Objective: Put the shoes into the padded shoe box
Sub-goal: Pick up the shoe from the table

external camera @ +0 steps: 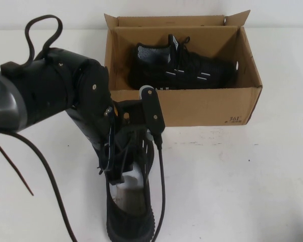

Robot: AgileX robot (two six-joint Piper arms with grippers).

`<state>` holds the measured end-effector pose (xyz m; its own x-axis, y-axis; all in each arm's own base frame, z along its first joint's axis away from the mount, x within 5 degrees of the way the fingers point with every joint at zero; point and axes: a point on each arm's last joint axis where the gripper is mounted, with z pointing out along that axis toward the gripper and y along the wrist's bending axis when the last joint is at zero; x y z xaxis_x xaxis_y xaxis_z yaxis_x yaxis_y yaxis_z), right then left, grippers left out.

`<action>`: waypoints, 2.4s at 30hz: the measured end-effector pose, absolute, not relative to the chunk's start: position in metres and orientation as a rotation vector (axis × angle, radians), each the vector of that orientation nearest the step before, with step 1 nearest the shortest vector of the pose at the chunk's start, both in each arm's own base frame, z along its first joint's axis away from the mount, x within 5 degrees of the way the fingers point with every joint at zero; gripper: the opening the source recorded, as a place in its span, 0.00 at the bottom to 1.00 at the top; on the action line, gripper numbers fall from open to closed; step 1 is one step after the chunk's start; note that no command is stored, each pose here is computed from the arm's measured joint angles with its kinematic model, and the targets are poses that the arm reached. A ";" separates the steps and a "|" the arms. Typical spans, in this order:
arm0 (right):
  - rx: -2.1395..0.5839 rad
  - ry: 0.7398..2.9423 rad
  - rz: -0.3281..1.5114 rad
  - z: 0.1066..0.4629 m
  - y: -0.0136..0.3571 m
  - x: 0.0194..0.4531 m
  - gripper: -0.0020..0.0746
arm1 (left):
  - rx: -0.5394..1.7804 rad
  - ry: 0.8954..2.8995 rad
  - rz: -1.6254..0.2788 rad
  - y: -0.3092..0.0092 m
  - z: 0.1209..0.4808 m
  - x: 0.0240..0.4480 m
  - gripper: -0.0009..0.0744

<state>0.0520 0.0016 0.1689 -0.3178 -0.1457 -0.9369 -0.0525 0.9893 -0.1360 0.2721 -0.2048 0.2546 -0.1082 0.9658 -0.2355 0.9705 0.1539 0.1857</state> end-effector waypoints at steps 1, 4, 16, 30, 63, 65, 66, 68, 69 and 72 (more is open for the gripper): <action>-0.143 1.894 -0.094 0.169 0.002 0.052 0.01 | 1.866 2.137 -0.025 -0.205 0.255 0.272 0.41; -0.143 1.894 -0.094 0.169 0.002 0.052 0.01 | 1.868 2.146 -0.035 -0.205 0.254 0.271 0.41; -0.143 1.894 -0.094 0.169 0.002 0.052 0.01 | 1.884 2.148 -0.042 -0.204 0.261 0.269 0.41; -0.143 1.893 -0.094 0.169 0.002 0.052 0.01 | 1.881 2.141 -0.049 -0.204 0.278 0.269 0.41; -0.143 1.890 -0.094 0.169 0.002 0.052 0.01 | 1.906 2.174 -0.059 -0.208 0.264 0.274 0.06; -0.143 1.890 -0.094 0.169 0.002 0.052 0.01 | 1.908 2.176 -0.059 -0.208 0.264 0.274 0.03; -0.143 1.890 -0.094 0.169 0.002 0.052 0.01 | 1.909 2.177 -0.060 -0.208 0.264 0.274 0.03; -0.143 1.890 -0.094 0.169 0.002 0.052 0.01 | 1.910 2.179 -0.061 -0.208 0.264 0.273 0.02; -0.143 1.890 -0.094 0.169 0.002 0.052 0.01 | 1.909 2.179 -0.063 -0.208 0.264 0.273 0.02; -0.143 1.890 -0.094 0.169 0.002 0.052 0.01 | 1.894 2.184 -0.070 -0.208 0.267 0.272 0.01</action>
<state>0.0518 0.0016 0.1691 -0.3138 -0.1458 -0.9382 -0.0519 0.9893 -0.1363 0.2720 -0.2078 0.2669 -0.1242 0.9679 -0.2183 0.9799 0.1542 0.1262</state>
